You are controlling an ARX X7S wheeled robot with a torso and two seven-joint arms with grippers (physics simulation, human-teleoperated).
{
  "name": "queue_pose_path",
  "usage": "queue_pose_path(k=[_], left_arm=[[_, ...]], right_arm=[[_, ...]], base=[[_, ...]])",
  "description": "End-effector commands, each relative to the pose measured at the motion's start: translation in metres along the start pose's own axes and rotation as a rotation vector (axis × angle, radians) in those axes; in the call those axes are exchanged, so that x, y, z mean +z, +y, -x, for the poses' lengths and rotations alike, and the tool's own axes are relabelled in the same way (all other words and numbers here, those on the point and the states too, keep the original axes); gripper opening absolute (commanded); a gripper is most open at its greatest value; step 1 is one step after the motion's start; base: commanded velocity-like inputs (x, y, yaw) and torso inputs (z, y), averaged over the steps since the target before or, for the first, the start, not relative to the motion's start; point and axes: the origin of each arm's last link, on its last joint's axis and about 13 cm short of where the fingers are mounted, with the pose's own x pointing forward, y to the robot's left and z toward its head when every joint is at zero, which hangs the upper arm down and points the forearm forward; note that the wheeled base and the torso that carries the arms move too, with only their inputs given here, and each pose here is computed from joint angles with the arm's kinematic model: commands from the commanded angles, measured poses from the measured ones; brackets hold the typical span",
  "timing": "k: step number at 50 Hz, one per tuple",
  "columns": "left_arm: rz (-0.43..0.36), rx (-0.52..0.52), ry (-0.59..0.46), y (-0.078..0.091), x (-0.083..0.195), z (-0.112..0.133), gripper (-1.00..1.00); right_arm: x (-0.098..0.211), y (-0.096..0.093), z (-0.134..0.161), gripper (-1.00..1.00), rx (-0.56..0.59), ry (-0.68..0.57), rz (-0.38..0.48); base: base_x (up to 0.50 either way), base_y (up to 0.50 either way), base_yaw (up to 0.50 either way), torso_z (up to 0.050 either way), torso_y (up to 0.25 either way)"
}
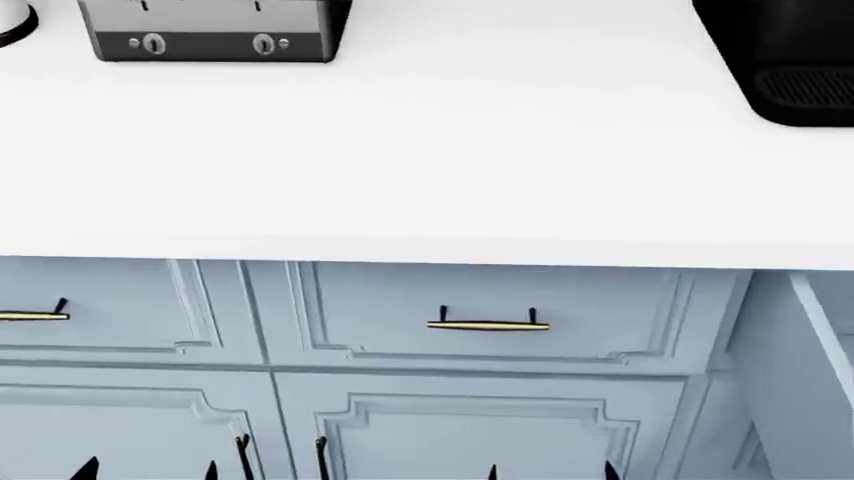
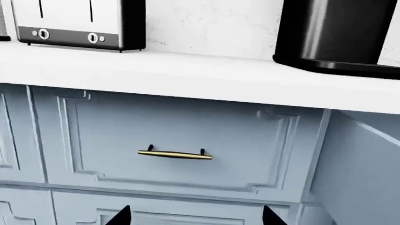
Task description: Close the right drawer.
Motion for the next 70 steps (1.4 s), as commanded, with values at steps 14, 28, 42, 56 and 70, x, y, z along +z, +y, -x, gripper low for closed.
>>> queue_pose_path(k=[14, 28, 42, 56, 70], left_arm=[[-0.001, 0.003, 0.0, 0.0, 0.008, 0.004, 1.0], [-0.008, 0.001, -0.003, -0.002, -0.003, 0.004, 1.0], [-0.011, 0.0, -0.002, -0.002, -0.003, 0.004, 1.0], [-0.01, -0.002, -0.005, 0.0, -0.001, 0.003, 1.0], [-0.012, 0.004, -0.005, 0.0, 0.011, 0.005, 1.0]], right_arm=[[0.002, 0.0, 0.005, 1.0, 0.007, -0.025, 0.018], [0.003, -0.003, 0.004, 1.0, -0.006, 0.044, -0.076], [0.004, -0.003, 0.006, 1.0, 0.007, 0.038, -0.062], [0.005, -0.002, 0.005, 1.0, 0.011, 0.04, -0.067], [0.004, -0.003, 0.007, 1.0, 0.012, 0.042, -0.072]], base=[[0.0, 0.5, 0.0, 0.0, 0.0], [-0.01, 0.32, -0.06, 0.0, 0.0], [-0.08, 0.0, -0.5, 0.0, 0.0], [-0.09, 0.01, -0.5, 0.0, 0.0], [-0.08, 0.02, -0.5, 0.0, 0.0]])
